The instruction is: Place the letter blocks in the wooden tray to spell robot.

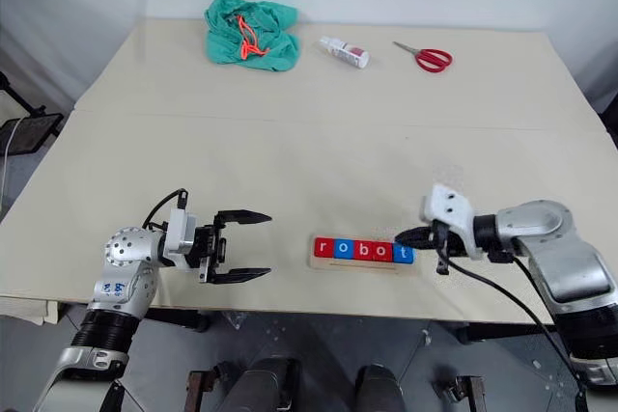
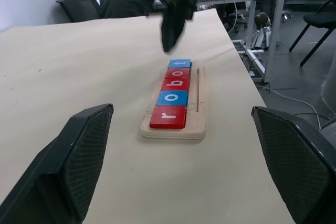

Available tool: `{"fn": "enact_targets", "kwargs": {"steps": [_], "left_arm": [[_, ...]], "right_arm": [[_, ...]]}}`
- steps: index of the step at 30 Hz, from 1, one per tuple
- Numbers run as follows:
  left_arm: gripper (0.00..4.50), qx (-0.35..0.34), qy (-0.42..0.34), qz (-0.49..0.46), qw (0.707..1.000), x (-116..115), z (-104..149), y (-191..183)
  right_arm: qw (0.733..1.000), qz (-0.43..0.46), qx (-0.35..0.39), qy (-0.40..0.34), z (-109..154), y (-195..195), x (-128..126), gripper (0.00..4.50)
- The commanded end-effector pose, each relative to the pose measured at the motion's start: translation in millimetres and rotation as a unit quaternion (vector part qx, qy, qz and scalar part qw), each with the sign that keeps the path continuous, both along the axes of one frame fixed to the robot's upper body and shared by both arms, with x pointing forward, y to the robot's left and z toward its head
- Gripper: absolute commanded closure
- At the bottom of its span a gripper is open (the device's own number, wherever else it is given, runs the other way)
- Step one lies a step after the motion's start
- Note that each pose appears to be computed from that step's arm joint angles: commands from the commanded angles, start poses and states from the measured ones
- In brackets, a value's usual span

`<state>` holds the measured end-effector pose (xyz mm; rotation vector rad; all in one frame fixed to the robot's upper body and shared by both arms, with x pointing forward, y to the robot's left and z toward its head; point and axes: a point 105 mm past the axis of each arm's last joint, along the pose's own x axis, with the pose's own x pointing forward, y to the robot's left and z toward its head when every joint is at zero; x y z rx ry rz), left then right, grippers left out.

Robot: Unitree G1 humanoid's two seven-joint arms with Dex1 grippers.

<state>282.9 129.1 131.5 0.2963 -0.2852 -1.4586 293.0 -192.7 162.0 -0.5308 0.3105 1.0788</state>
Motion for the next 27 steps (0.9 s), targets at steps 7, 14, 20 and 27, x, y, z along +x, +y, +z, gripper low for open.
{"fn": "enact_targets", "kwargs": {"steps": [7,14,20,27], "left_arm": [[0.0,-0.016,0.007,0.131,0.991,30,24,20],[0.0,-0.021,-0.003,0.159,0.987,25,36,43],[0.0,0.002,-0.002,0.182,0.983,18,34,70],[0.0,0.013,-0.009,0.182,0.983,12,30,72]], "right_arm": [[0.996,-0.02,0.082,-0.006,7,-42,-25,2.9],[0.996,0.011,0.084,-0.006,-2,-71,-35,0.58],[0.998,0.003,0.067,-0.012,-9,-96,-27,0.03],[0.998,0.0,0.067,-0.007,-15,-105,-20,0.03]]}}
